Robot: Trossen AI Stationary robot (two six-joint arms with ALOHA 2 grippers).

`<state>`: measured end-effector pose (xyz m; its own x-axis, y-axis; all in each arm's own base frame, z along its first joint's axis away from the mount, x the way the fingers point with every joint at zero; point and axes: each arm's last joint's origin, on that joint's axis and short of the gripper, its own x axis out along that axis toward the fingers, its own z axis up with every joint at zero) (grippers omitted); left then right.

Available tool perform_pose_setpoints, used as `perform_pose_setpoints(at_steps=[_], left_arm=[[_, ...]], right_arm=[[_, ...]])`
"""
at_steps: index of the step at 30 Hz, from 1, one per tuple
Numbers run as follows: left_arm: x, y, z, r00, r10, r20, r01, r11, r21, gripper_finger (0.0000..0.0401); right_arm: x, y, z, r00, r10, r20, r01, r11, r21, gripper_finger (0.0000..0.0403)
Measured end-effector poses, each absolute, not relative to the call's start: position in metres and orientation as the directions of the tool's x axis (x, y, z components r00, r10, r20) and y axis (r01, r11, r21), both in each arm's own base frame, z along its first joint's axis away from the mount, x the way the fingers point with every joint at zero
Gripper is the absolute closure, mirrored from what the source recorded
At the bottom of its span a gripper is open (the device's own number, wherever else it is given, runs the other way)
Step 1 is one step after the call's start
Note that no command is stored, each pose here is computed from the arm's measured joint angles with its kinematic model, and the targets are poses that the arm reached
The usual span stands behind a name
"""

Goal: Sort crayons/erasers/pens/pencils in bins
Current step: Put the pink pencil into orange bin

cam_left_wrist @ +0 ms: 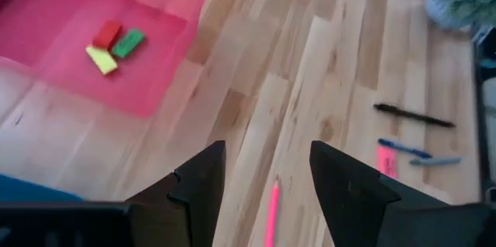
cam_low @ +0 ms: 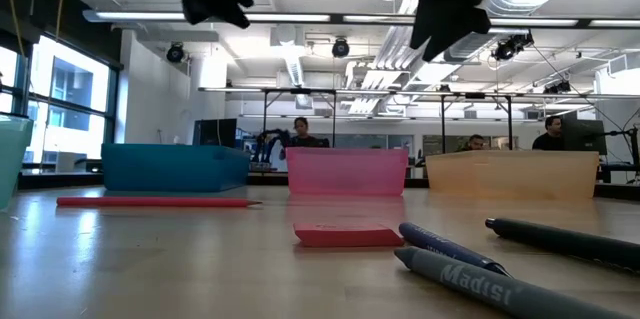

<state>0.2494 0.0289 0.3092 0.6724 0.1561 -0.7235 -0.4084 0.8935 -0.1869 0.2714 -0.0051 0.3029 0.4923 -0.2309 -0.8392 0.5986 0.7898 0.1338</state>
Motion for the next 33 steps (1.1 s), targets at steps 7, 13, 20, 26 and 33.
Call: perform_pose_setpoints(at_steps=[7,13,20,26,33], left_arm=[[0.276,0.027,0.291,0.531,0.104,-0.841,-0.435,0.885,-0.165,0.0225],[0.298,0.018,0.259,0.428,0.054,-0.902,-0.461,0.872,-0.167,0.0225],[0.316,0.008,0.227,0.343,0.038,-0.939,-0.469,0.873,-0.136,0.0225],[0.329,0.003,0.205,0.319,0.0,-0.948,-0.473,0.866,-0.159,0.0225],[0.339,0.002,0.186,0.297,-0.046,-0.954,-0.493,0.848,-0.195,0.0225]], right_arm=[[0.268,-0.005,0.301,0.459,-0.232,-0.858,0.604,0.79,0.109,0.0214],[0.267,-0.006,0.301,0.44,-0.277,-0.854,0.622,0.78,0.067,0.0214],[0.267,-0.007,0.301,0.44,-0.281,-0.853,0.62,0.783,0.061,0.0214],[0.267,-0.007,0.301,0.44,-0.281,-0.853,0.621,0.781,0.063,0.0214],[0.267,-0.007,0.301,0.444,-0.28,-0.851,0.624,0.778,0.07,0.0214]])
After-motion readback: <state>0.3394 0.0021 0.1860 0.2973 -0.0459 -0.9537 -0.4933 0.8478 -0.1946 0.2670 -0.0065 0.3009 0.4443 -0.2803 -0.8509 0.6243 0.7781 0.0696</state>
